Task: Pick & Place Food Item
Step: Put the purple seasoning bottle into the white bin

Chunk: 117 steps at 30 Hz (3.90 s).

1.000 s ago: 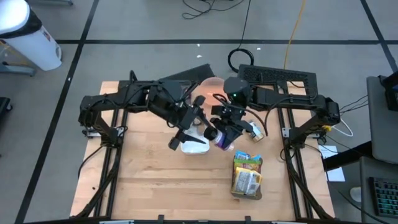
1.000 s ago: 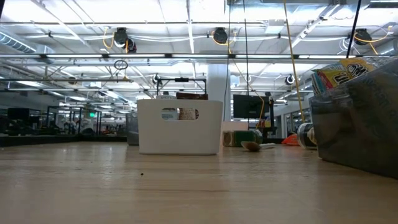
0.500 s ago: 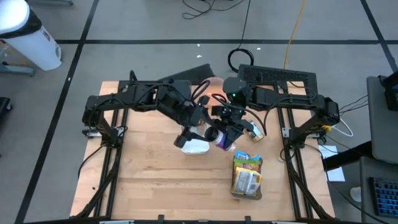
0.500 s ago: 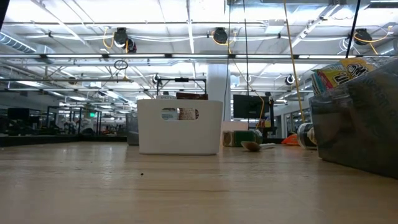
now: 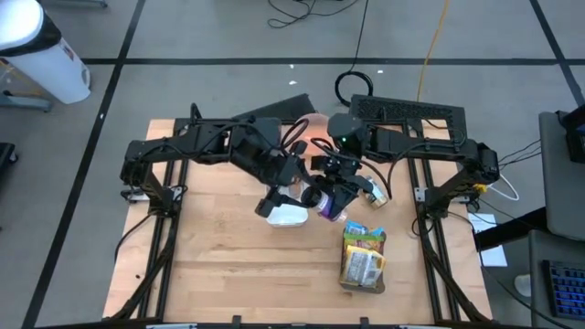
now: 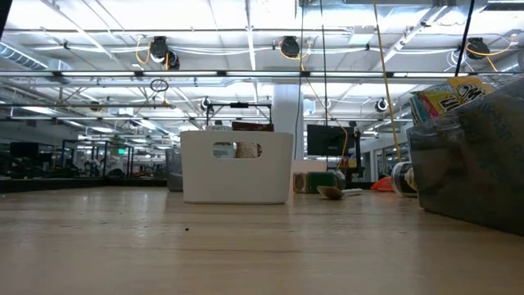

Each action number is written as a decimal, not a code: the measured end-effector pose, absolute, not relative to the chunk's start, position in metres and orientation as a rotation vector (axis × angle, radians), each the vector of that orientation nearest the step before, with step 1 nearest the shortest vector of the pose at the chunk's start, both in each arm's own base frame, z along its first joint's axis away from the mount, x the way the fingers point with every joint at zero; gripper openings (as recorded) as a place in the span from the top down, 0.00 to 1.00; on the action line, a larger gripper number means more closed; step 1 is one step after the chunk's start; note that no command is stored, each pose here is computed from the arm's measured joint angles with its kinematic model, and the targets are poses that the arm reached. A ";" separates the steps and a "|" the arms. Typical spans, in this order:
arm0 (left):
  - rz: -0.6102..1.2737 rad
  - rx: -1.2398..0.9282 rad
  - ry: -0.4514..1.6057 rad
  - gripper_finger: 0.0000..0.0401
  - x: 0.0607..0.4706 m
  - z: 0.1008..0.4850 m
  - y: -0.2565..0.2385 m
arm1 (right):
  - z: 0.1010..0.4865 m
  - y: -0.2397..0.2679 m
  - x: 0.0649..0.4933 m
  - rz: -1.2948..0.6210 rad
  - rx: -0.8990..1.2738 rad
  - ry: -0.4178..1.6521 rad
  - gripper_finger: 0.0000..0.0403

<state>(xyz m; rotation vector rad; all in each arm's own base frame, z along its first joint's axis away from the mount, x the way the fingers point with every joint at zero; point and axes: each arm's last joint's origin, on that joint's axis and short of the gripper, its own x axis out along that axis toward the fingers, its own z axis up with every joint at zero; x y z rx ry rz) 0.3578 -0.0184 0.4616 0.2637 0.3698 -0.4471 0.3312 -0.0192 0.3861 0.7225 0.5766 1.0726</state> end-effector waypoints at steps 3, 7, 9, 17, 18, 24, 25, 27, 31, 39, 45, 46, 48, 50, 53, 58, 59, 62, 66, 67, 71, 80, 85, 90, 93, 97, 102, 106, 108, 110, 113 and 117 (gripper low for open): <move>-0.441 0.274 0.369 0.46 0.357 0.462 -0.018 | 0.387 -0.019 0.331 1.072 0.725 0.576 0.57; -0.441 0.276 0.367 0.48 0.357 0.462 -0.018 | 0.387 -0.019 0.331 1.072 0.725 0.575 0.57; -0.441 0.279 0.367 0.48 0.357 0.462 -0.018 | 0.387 -0.019 0.331 1.070 0.724 0.573 0.57; -0.448 0.277 0.362 0.48 0.357 0.463 -0.019 | 0.387 -0.019 0.331 1.072 0.715 0.566 0.55; -0.450 0.276 0.361 0.48 0.357 0.463 -0.018 | 0.387 -0.019 0.331 1.072 0.714 0.566 0.53; -0.453 0.276 0.360 0.48 0.357 0.463 -0.018 | 0.388 -0.019 0.332 1.072 0.713 0.563 0.43; -0.450 0.276 0.361 0.48 0.357 0.463 -0.018 | 0.388 -0.019 0.332 1.071 0.712 0.562 0.41; -0.446 0.277 0.363 0.48 0.357 0.463 -0.018 | 0.388 -0.019 0.332 1.068 0.718 0.566 0.39; -0.432 0.280 0.368 0.48 0.355 0.463 -0.017 | 0.388 -0.024 0.330 1.057 0.723 0.563 0.38; -0.404 0.267 0.397 0.48 0.346 0.467 -0.016 | 0.388 -0.047 0.327 1.018 0.752 0.550 0.39; -0.415 0.221 0.403 0.48 0.336 0.473 -0.017 | 0.388 -0.063 0.323 0.999 0.764 0.536 0.40; -0.415 0.219 0.413 0.48 0.334 0.472 -0.017 | 0.388 -0.064 0.323 0.994 0.767 0.536 0.40; -0.398 0.219 0.443 0.48 0.333 0.471 -0.016 | 0.388 -0.066 0.322 0.988 0.771 0.535 0.40; -0.390 0.218 0.444 0.48 0.332 0.471 -0.014 | 0.388 -0.066 0.322 0.987 0.773 0.535 0.39; -0.381 0.199 0.465 0.48 0.328 0.471 -0.012 | 0.389 -0.068 0.322 0.994 0.773 0.535 0.39; -0.360 0.184 0.494 0.48 0.322 0.472 -0.006 | 0.388 -0.079 0.319 0.973 0.775 0.520 0.40; -0.351 0.181 0.493 0.48 0.322 0.472 -0.004 | 0.388 -0.083 0.317 0.962 0.778 0.514 0.40; -0.326 0.151 0.507 0.48 0.316 0.474 0.002 | 0.388 -0.096 0.313 0.930 0.786 0.498 0.40; -0.296 0.101 0.561 0.48 0.311 0.471 0.011 | 0.391 -0.111 0.301 0.896 0.779 0.471 0.42; -0.288 0.082 0.589 0.48 0.310 0.469 0.013 | 0.392 -0.114 0.298 0.887 0.770 0.462 0.42; -0.272 0.049 0.663 0.48 0.309 0.462 0.019 | 0.396 -0.123 0.283 0.828 0.734 0.428 0.45; -0.232 -0.036 0.775 0.48 0.314 0.447 0.032 | 0.402 -0.115 0.228 0.463 0.424 0.451 0.51; -0.239 -0.061 0.894 0.48 0.330 0.425 0.034 | 0.407 -0.102 0.205 0.218 0.208 0.545 0.51; -0.226 -0.049 1.052 0.48 0.349 0.394 0.034 | 0.416 -0.091 0.198 0.230 0.151 0.502 0.51; -0.198 -0.038 1.128 0.48 0.357 0.380 0.035 | 0.405 -0.088 0.197 0.217 0.161 0.493 0.52; -0.155 -0.007 1.186 0.48 0.364 0.368 0.035 | 0.382 -0.084 0.194 0.195 0.216 0.415 0.52; -0.123 0.008 1.235 0.48 0.372 0.357 0.026 | 0.350 -0.079 0.185 0.166 0.304 0.277 0.53; -0.093 0.012 1.262 0.48 0.371 0.352 0.017 | 0.334 -0.074 0.174 0.141 0.332 0.158 0.55; -0.073 -0.013 1.301 0.48 0.370 0.348 0.014 | 0.327 -0.072 0.170 0.114 0.338 0.111 0.56; -0.057 -0.041 1.332 0.48 0.369 0.341 0.012 | 0.322 -0.071 0.166 0.090 0.341 0.070 0.58; -0.052 -0.058 1.365 0.48 0.369 0.330 0.007 | 0.317 -0.070 0.163 0.074 0.345 0.030 0.59; -0.035 -0.093 1.366 0.48 0.371 0.318 0.004 | 0.314 -0.070 0.163 0.074 0.365 0.027 0.60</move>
